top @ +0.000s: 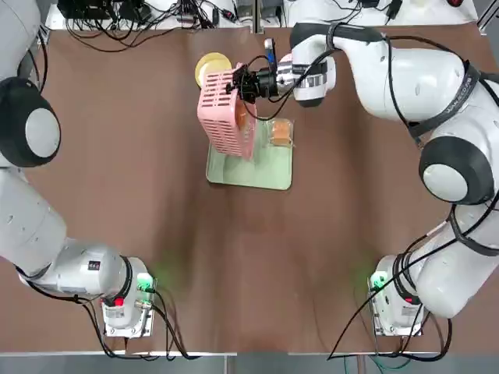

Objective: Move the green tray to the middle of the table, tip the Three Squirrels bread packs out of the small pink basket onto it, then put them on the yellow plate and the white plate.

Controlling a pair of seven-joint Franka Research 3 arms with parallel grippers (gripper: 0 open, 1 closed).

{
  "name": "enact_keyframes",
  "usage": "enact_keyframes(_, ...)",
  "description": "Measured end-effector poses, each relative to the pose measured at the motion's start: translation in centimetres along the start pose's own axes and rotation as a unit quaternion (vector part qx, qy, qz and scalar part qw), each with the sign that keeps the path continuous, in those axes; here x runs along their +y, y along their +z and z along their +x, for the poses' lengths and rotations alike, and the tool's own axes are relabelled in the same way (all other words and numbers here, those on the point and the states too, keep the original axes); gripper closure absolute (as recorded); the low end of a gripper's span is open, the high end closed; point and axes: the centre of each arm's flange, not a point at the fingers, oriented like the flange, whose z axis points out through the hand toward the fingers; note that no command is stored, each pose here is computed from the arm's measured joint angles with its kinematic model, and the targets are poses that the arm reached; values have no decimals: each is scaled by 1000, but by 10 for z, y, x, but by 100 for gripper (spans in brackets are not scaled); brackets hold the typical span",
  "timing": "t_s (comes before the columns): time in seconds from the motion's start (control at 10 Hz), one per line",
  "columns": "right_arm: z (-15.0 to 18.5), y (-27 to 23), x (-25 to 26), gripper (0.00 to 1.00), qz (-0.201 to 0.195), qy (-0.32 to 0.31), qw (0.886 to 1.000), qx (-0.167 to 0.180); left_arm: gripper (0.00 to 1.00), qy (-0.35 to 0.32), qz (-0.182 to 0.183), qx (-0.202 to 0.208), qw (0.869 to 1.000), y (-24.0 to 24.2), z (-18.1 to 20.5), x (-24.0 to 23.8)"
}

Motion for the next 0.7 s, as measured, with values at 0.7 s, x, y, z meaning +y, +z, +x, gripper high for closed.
enact_keyframes(0.7,-4,26,25,93,73,-20,997,34,0,-3,0,0,1000,6,4,-2)
